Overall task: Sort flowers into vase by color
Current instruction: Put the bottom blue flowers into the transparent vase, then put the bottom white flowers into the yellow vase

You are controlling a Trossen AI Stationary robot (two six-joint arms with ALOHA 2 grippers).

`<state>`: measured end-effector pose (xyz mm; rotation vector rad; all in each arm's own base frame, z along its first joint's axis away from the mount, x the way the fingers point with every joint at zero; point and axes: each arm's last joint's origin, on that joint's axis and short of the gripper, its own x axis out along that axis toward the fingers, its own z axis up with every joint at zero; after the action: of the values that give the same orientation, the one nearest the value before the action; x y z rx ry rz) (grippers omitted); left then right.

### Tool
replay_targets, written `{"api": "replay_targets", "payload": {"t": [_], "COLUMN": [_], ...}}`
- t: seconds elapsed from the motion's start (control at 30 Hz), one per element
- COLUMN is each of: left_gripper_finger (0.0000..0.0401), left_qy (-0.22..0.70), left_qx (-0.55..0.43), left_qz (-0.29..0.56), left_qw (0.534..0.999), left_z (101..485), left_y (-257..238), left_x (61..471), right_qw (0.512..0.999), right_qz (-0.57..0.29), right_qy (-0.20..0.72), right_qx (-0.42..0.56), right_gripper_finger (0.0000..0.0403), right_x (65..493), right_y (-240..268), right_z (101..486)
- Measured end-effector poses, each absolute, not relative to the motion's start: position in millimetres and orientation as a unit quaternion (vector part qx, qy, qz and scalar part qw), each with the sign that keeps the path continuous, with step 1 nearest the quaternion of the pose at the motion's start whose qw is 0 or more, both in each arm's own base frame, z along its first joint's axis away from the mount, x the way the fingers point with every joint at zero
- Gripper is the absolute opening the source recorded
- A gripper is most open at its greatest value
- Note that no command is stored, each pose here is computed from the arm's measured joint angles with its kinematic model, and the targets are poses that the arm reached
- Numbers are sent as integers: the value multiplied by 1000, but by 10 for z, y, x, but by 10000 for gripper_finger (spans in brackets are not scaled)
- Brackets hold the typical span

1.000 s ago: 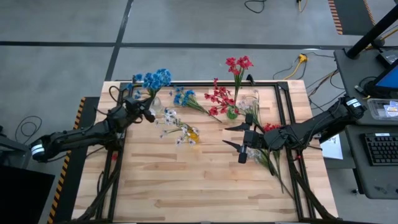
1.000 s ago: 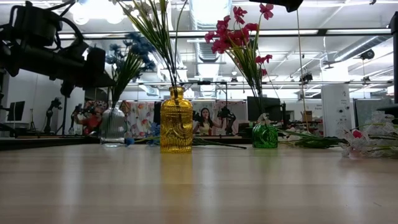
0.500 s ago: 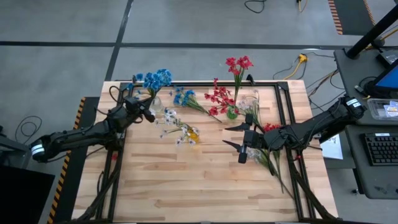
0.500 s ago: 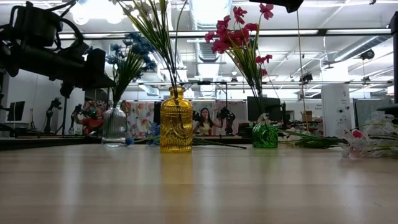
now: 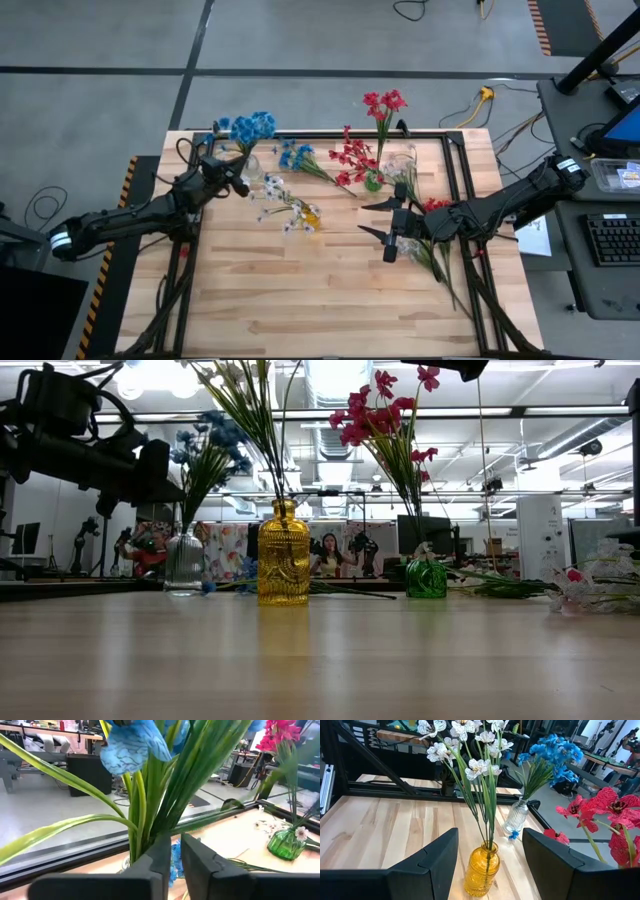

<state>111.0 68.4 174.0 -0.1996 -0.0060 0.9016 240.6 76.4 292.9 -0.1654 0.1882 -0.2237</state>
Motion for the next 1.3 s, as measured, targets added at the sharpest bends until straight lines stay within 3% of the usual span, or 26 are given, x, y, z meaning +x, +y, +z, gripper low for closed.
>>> {"api": "replay_targets", "payload": {"t": [0.63, 0.9, 1.3], "left_gripper_finger": [169, 180, 177], "left_qy": [14, 75, 160], "left_qx": [-112, -156, -259], "left_qz": [400, 405, 406], "left_qw": [910, 898, 862], "left_z": [1705, 1653, 2036], "left_y": [667, 651, 587], "left_x": [1123, 1098, 1035], "right_qw": [986, 986, 986], "right_qz": [-112, -111, -115], "right_qy": [93, 94, 110], "right_qx": [-79, -82, -51], "right_gripper_finger": [215, 215, 215], "right_x": [2406, 2405, 2396], "right_y": [763, 763, 760], "right_z": [2930, 2928, 2885]}}
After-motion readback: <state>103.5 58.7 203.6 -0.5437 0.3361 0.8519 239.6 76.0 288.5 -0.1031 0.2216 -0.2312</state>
